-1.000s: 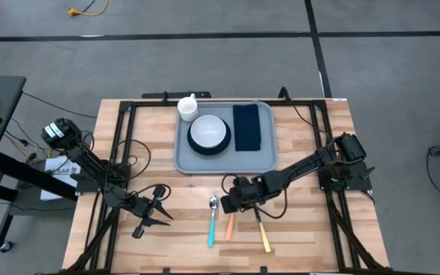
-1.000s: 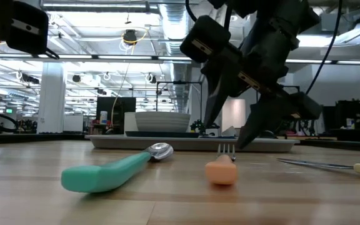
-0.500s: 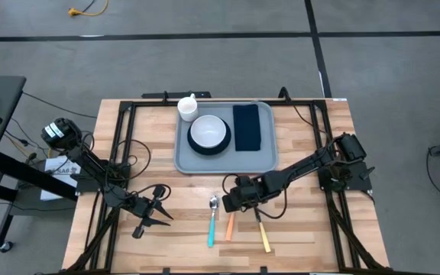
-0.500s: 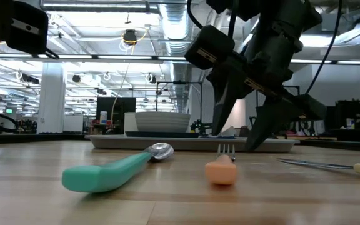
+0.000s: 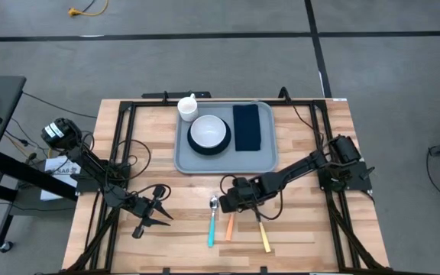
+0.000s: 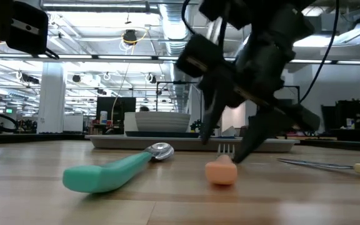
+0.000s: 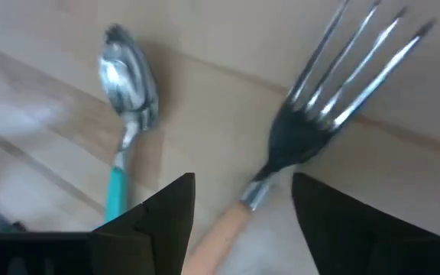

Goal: Set up tray
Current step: Put the orange fork on the blue napkin to the right of the green plate

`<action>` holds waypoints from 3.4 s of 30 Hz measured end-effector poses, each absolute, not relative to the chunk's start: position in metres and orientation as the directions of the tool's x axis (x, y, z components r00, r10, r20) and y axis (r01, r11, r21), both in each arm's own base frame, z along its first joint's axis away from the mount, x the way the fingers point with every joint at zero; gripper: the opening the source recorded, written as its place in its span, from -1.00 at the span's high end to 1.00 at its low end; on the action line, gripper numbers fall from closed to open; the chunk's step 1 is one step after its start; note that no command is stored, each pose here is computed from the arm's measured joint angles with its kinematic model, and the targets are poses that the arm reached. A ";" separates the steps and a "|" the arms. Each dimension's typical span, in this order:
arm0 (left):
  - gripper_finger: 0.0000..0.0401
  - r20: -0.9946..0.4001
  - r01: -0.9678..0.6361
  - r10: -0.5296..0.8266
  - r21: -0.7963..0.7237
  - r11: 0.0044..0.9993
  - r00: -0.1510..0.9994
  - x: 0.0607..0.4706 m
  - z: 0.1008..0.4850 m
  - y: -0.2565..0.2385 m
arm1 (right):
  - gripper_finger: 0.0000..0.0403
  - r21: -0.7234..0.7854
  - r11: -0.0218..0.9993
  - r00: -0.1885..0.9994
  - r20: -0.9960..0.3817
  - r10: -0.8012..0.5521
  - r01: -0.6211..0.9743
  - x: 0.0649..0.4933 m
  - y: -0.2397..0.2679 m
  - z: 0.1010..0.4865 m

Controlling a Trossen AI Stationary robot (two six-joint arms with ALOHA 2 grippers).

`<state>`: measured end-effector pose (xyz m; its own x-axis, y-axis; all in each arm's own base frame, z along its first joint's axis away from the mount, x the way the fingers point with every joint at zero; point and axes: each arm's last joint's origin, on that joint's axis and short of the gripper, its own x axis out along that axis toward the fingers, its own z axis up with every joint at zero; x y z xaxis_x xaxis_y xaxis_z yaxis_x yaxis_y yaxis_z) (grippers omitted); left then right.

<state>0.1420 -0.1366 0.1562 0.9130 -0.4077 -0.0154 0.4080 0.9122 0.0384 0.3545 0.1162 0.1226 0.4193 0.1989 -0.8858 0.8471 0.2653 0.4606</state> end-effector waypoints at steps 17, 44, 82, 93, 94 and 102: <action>0.57 -0.018 0.412 -0.411 0.039 0.910 0.911 0.142 0.156 -0.137 | 0.06 0.396 0.296 0.341 -0.914 0.221 0.869 0.357 0.113 0.114; 0.57 -0.019 0.413 -0.412 0.038 0.910 0.911 0.142 0.156 -0.137 | 0.58 0.374 0.321 0.312 -0.922 0.228 0.870 0.356 0.106 0.112; 0.57 -0.021 0.413 -0.412 0.039 0.910 0.911 0.142 0.156 -0.137 | 0.99 0.103 0.438 0.053 -0.991 0.125 0.893 0.359 0.081 0.145; 0.57 -0.021 0.413 -0.413 0.039 0.910 0.911 0.142 0.156 -0.137 | 0.99 0.111 0.454 0.053 -0.989 0.140 0.884 0.359 0.081 0.145; 0.57 -0.021 0.413 -0.412 0.039 0.910 0.911 0.142 0.156 -0.137 | 0.99 0.112 0.455 0.054 -0.989 0.140 0.884 0.360 0.081 0.145; 0.57 -0.021 0.413 -0.412 0.039 0.910 0.911 0.142 0.156 -0.137 | 0.99 0.118 0.455 0.057 -0.988 0.144 0.883 0.360 0.082 0.145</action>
<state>0.1419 -0.1368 0.1556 0.9108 -0.4123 -0.0214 0.4129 0.9099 0.0393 0.3600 0.0817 0.1451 0.0575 0.1438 -0.9879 0.8827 0.4550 0.1176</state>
